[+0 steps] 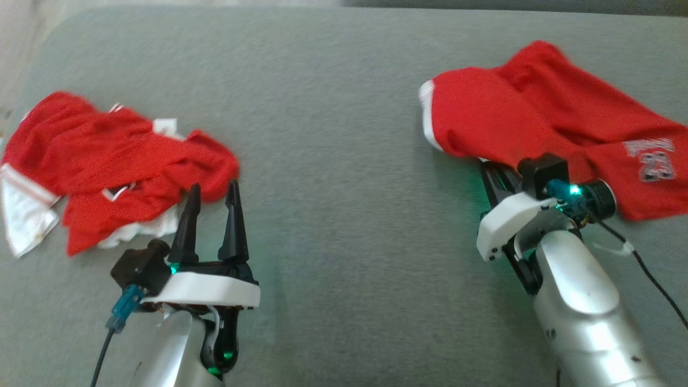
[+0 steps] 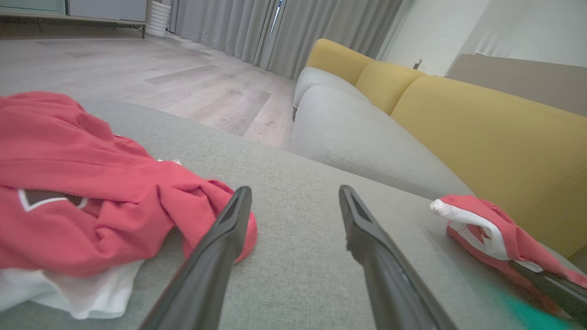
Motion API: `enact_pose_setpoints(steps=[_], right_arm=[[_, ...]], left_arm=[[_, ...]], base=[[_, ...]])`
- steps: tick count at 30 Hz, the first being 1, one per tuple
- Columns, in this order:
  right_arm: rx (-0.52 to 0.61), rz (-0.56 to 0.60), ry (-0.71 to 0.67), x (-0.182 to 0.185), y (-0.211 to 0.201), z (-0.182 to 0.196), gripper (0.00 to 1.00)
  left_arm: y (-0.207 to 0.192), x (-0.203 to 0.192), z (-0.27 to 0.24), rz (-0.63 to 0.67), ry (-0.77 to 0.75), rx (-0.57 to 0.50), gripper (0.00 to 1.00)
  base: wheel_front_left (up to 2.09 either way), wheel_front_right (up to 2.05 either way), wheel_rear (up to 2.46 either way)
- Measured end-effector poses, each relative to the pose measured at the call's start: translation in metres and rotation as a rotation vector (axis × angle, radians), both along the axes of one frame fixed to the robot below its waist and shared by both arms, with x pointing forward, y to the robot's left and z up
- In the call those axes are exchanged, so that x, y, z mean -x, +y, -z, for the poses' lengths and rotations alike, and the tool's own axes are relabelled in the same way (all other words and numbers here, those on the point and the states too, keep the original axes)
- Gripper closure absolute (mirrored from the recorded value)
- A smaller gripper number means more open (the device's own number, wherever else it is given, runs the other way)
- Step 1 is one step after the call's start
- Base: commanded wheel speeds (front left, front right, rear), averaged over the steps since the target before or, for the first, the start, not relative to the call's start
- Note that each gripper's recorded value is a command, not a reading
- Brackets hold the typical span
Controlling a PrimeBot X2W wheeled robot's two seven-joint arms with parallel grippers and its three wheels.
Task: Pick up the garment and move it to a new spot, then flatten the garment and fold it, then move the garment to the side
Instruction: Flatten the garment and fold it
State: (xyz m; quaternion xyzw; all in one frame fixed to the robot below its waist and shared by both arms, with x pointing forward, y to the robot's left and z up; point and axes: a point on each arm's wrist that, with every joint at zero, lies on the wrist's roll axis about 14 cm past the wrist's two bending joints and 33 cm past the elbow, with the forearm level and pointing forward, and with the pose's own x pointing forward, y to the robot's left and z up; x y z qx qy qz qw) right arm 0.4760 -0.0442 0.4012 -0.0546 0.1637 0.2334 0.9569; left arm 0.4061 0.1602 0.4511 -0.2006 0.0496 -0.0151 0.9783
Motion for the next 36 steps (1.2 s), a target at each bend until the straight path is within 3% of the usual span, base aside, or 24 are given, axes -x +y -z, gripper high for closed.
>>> enact_pose_setpoints(steps=[6, 10, 16, 20, 21, 22, 28, 36], right_arm=[[0.078, 0.088, -0.024, 0.026, -0.045, -0.010, 1.00], [0.193, 0.139, -0.038, 0.050, -0.079, -0.017, 1.00], [0.320, 0.327, -0.095, 0.069, -0.162, -0.057, 1.00], [0.359, 0.407, -0.103, 0.079, -0.188, -0.072, 1.00], [0.357, 0.423, -0.098, 0.081, -0.192, -0.073, 0.07], [0.351, 0.432, -0.094, 0.082, -0.193, -0.072, 0.00], [0.300, 0.434, -0.094, 0.085, -0.176, -0.069, 0.00], [0.180, 0.364, -0.314, 0.076, -0.140, -0.112, 0.00]], left_arm=[[-0.026, -0.007, -0.015, 0.069, -0.045, 0.018, 0.00], [-0.039, -0.005, -0.017, 0.099, -0.052, 0.031, 0.00], [-0.058, -0.004, -0.027, 0.151, -0.078, 0.038, 0.00], [-0.063, -0.004, -0.032, 0.162, -0.093, 0.038, 0.00], [-0.063, -0.004, -0.032, 0.162, -0.093, 0.039, 0.00], [-0.062, -0.003, -0.032, 0.160, -0.092, 0.038, 0.00], [-0.056, -0.001, -0.031, 0.143, -0.088, 0.035, 0.00], [-0.053, 0.000, -0.028, 0.138, -0.081, 0.034, 0.00]], base=[[0.00, 0.00, 0.00], [0.00, 0.00, 0.00], [0.00, 0.00, 0.00], [0.00, 0.00, 0.00], [0.00, 0.00, 0.00], [0.00, 0.00, 0.00], [0.00, 0.00, 0.00], [0.00, 0.00, 0.00]])
